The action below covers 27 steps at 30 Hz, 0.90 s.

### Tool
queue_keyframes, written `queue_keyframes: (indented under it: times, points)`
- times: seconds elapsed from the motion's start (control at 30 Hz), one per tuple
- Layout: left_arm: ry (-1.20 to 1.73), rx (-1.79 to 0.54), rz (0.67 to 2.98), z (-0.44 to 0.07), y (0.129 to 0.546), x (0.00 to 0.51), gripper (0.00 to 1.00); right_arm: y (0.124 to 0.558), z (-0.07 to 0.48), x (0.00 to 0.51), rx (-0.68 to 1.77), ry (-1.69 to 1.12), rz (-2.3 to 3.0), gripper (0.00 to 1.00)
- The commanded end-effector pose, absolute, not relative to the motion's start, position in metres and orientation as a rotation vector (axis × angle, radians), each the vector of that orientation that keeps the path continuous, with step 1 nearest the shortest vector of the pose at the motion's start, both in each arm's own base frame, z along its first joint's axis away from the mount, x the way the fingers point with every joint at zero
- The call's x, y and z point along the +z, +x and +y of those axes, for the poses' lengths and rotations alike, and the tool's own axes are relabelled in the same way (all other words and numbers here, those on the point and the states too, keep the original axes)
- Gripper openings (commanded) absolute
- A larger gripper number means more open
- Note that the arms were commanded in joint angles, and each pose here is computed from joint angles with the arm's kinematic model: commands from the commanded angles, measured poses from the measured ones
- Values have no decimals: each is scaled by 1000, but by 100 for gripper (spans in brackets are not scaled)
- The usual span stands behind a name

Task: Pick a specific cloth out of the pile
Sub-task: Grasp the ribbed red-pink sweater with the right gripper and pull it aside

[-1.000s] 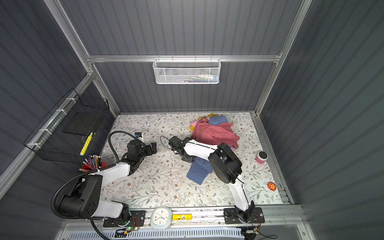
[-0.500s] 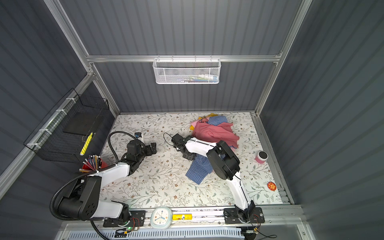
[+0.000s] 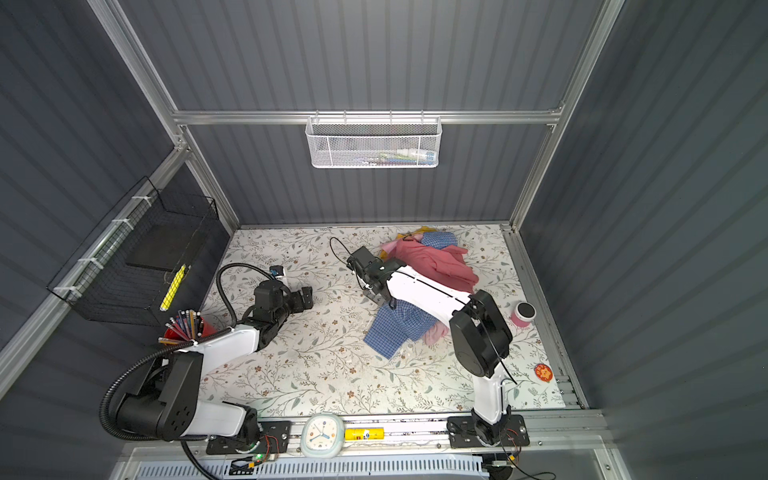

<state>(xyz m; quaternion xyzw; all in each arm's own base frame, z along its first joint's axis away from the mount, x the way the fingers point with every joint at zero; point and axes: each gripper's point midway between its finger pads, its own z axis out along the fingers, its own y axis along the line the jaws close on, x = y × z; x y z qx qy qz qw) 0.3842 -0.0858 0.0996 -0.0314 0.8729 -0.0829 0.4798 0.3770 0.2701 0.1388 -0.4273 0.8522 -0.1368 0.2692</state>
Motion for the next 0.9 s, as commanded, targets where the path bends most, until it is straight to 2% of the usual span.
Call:
queue_keyframes:
  times: [0.0, 0.5, 0.73, 0.87]
  points:
    - [-72, -209, 2116, -87, 389, 109, 100, 380, 263, 160, -356, -1051, 2302, 0]
    - [-57, -209, 2118, -89, 390, 111, 100, 371, 217, 234, -206, -740, 2286, 0]
    - [-52, -226, 2112, -93, 393, 112, 100, 365, 186, 242, -105, -584, 2302, 0]
    - [-49, -227, 2112, -93, 394, 112, 100, 368, 164, 231, 4, -457, 2319, 0]
